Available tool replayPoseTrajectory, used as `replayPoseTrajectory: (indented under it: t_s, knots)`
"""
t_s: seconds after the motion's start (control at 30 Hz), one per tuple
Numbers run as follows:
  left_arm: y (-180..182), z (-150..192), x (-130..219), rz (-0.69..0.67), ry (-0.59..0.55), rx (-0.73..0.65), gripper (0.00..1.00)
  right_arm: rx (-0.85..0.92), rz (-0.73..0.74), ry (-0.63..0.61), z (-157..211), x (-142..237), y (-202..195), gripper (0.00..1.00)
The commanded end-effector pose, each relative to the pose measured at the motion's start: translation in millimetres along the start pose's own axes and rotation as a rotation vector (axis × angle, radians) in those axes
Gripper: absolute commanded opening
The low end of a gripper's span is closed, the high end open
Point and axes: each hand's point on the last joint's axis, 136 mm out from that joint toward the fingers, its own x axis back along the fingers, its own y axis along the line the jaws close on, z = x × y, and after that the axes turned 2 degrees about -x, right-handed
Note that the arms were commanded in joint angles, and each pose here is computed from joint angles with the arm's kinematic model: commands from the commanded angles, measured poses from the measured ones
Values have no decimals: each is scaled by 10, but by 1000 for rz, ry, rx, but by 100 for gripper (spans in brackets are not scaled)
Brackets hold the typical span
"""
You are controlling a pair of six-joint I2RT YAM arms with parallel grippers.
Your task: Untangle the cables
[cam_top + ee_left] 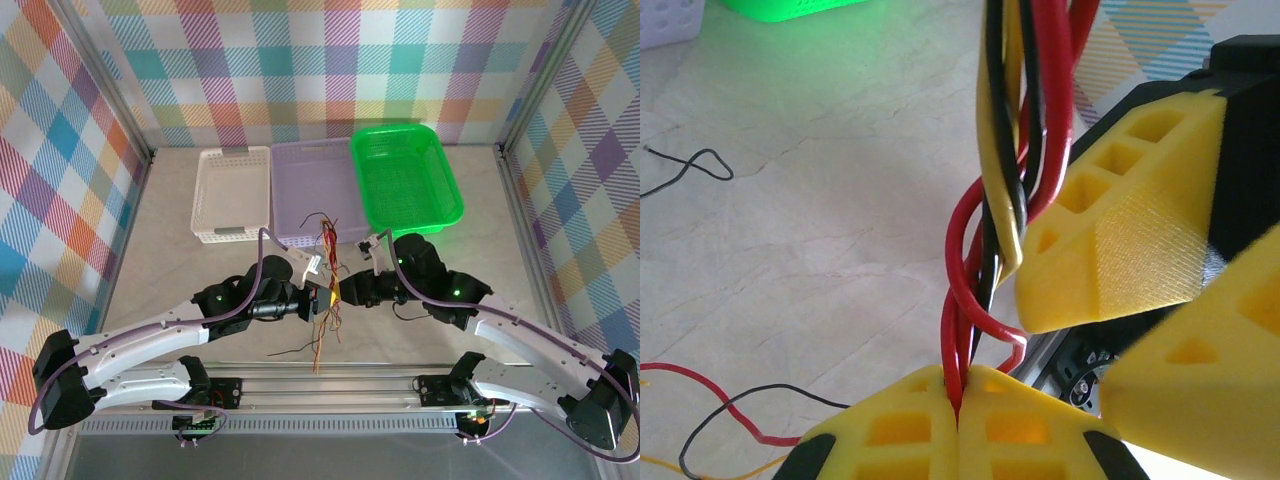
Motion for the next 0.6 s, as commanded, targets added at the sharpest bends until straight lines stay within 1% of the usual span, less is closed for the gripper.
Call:
replayPoseTrajectory:
  t_s: [0.0, 0.1, 0.17, 0.27, 0.5, 0.53, 0.57]
  knots:
    - [-208, -194, 87, 56, -58, -20, 0, 18, 25, 5, 44, -45, -81, 30]
    - [-197, -204, 98, 43, -56, -25, 0, 18, 40, 9, 58, -37, -103, 31]
    - [-173, -226, 131, 24, -65, -34, 0, 20, 53, 6, 70, -8, -121, 34]
    - [-191, -250, 159, 28, -73, -34, 0, 24, 50, -6, 84, 15, -123, 34]
    - [-205, -235, 96, 41, -63, -18, 0, 20, -8, 1, 106, -72, -37, 29]
    - [-206, -237, 99, 41, -63, -18, 0, 20, -10, 4, 108, -86, -26, 27]
    - [-205, -236, 97, 40, -61, -18, 0, 25, -13, 5, 110, -96, -15, 23]
